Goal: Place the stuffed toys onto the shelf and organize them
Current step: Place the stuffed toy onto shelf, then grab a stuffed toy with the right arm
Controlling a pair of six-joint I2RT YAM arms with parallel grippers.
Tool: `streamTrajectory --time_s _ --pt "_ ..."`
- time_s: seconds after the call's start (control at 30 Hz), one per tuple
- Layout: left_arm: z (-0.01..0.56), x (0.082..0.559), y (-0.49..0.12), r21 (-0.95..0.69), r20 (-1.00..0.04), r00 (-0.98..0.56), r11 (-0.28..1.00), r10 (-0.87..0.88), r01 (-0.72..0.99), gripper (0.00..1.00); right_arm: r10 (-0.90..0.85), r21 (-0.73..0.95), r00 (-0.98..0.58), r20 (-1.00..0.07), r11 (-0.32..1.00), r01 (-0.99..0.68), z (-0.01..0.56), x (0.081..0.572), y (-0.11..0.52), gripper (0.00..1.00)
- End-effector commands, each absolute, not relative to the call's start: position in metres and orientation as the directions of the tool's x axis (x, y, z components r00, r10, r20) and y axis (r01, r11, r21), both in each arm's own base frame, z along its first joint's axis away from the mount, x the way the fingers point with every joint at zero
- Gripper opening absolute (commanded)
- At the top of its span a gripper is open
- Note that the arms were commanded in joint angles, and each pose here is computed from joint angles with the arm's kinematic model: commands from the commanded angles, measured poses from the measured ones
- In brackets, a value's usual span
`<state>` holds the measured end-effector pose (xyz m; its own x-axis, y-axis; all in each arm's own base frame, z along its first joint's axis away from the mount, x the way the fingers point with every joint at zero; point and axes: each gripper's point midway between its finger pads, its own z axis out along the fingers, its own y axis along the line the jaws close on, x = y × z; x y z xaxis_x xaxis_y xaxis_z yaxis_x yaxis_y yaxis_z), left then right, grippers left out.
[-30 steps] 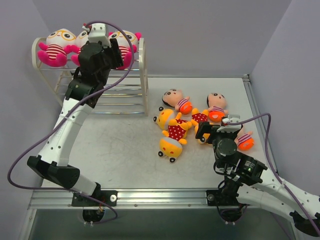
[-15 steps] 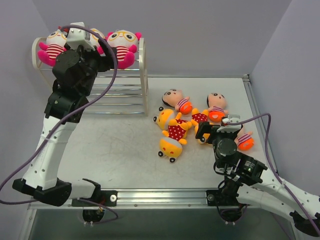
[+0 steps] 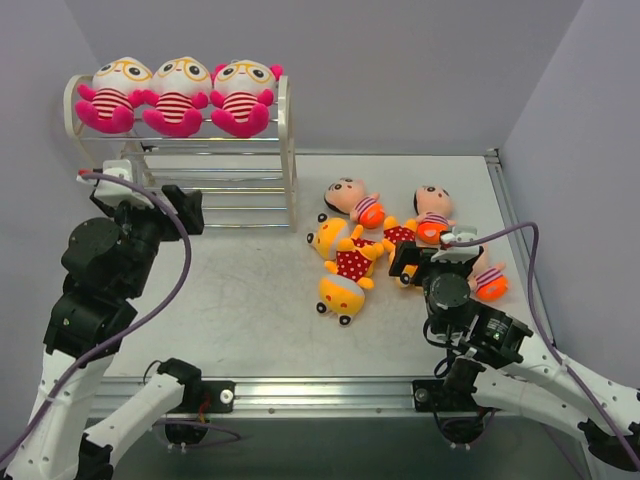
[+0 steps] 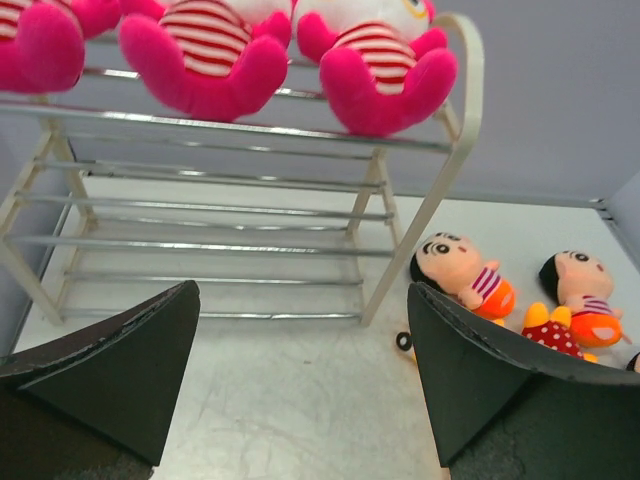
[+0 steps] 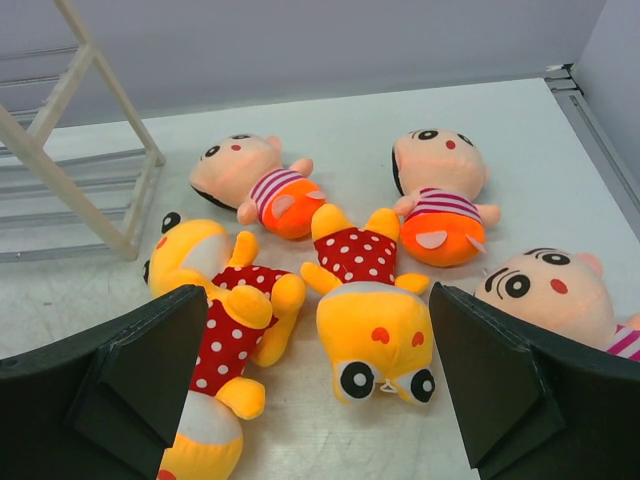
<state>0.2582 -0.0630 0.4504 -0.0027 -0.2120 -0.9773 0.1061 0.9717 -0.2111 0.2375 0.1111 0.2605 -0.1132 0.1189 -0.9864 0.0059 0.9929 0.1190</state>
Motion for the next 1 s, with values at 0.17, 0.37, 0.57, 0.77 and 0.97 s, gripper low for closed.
streamTrajectory --time_s 0.17,0.37,0.57,0.77,0.97 --pt "0.375 0.215 -0.023 -0.217 -0.975 -0.043 0.976 -0.218 -0.034 0.95 0.179 0.178 -0.108 -0.978 0.984 0.018 0.276 0.238 0.115 1.0" --pt "0.338 0.203 -0.014 -0.237 -0.97 -0.029 0.97 -0.239 -0.06 0.96 0.177 0.175 -0.135 -0.975 0.984 0.026 0.271 0.238 0.116 1.0" --pt "0.314 0.204 -0.014 -0.274 -0.961 -0.013 0.96 -0.276 -0.065 0.97 0.204 0.202 -0.174 -0.963 0.979 0.031 0.26 0.24 0.125 1.0" --pt "0.303 0.206 -0.013 -0.279 -0.96 -0.014 0.957 -0.281 -0.075 0.97 0.204 0.201 -0.201 -0.958 0.979 0.033 0.251 0.243 0.132 1.0" --pt "0.301 0.207 -0.009 -0.28 -0.959 -0.009 0.955 -0.282 -0.095 0.97 0.193 0.2 -0.244 -0.95 0.98 -0.003 0.241 0.251 0.146 1.0"
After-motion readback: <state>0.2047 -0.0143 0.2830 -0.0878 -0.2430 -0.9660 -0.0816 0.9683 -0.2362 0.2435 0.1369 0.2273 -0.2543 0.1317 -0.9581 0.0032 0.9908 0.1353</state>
